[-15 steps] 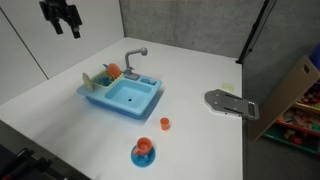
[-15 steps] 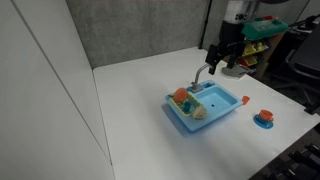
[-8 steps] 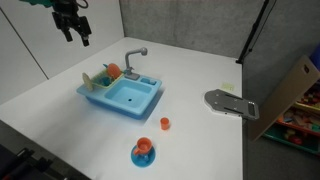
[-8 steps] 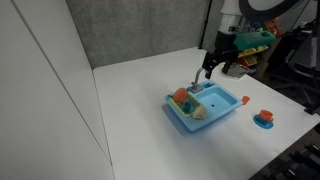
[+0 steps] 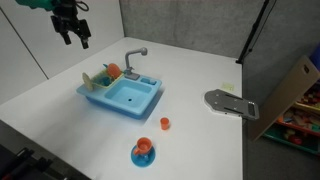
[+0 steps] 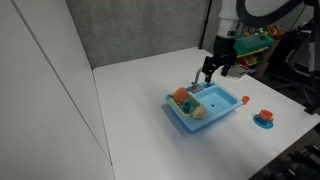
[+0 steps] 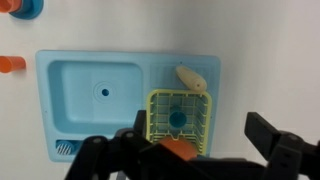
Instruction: Put the white bottle inside the sink
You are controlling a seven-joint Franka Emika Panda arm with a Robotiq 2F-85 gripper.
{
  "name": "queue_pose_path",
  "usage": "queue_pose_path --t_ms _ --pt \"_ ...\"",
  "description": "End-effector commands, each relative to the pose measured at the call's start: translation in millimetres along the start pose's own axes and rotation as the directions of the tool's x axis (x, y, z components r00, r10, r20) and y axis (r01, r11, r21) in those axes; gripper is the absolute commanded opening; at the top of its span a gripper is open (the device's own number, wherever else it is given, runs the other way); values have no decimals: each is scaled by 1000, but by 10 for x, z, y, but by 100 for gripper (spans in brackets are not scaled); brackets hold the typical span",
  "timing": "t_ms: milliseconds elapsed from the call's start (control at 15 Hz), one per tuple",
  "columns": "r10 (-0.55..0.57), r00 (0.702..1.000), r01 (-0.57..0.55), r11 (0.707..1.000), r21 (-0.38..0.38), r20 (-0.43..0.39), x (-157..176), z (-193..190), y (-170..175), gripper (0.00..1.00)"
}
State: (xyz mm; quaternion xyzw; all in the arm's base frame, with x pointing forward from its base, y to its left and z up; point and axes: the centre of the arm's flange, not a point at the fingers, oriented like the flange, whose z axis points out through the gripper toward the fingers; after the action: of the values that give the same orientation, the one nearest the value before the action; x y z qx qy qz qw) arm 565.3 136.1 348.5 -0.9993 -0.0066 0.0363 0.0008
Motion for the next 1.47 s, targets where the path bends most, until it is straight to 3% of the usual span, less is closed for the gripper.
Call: queue_pose_path --t_ms 0,467,1200,1400 --pt "-108 994 108 994 -31 -8 -16 186 -51 100" --pt "-284 959 282 956 -76 -13 89 635 -119 100" --pt "-378 922 385 917 -102 81 212 1066 -328 100" --pt "-363 929 368 925 -89 73 107 1097 -326 100"
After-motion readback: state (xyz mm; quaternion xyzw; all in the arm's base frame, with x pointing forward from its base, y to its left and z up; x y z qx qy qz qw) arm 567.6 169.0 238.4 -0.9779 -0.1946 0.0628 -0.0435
